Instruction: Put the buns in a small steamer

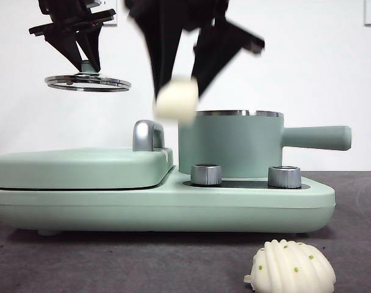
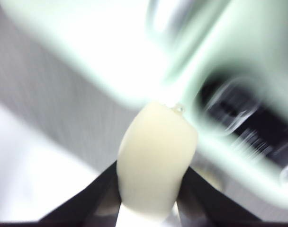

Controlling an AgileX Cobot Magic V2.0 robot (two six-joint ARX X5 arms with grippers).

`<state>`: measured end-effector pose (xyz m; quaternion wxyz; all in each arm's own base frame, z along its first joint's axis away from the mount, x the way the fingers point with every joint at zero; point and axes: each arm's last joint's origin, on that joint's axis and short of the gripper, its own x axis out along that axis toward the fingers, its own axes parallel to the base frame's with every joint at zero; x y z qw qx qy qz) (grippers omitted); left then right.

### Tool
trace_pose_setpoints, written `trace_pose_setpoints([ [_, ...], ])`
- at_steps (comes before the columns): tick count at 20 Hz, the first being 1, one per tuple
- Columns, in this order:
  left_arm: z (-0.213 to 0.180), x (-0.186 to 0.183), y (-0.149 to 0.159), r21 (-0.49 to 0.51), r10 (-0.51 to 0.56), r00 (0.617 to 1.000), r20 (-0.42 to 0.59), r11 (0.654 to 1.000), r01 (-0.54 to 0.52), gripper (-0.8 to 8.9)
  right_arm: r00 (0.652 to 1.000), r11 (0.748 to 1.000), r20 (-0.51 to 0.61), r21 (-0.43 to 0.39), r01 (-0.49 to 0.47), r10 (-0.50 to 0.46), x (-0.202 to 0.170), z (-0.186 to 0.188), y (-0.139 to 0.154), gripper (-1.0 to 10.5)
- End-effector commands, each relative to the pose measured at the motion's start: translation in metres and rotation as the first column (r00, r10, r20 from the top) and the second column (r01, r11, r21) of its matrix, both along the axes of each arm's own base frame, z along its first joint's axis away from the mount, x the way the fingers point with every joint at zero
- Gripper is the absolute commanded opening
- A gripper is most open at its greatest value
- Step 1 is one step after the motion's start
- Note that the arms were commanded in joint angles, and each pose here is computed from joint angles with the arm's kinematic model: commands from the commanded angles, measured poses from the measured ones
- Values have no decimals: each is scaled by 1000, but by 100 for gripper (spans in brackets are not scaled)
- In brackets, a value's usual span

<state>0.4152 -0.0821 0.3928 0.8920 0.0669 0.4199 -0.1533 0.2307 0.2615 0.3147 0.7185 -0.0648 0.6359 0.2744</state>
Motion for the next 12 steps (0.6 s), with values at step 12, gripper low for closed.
trace_pose_setpoints([
  [12, 10, 1, -1, -18, 2, 999, 52, 1000, -1, 15, 983, 986, 84, 25, 163, -165, 131, 4, -46, 177],
])
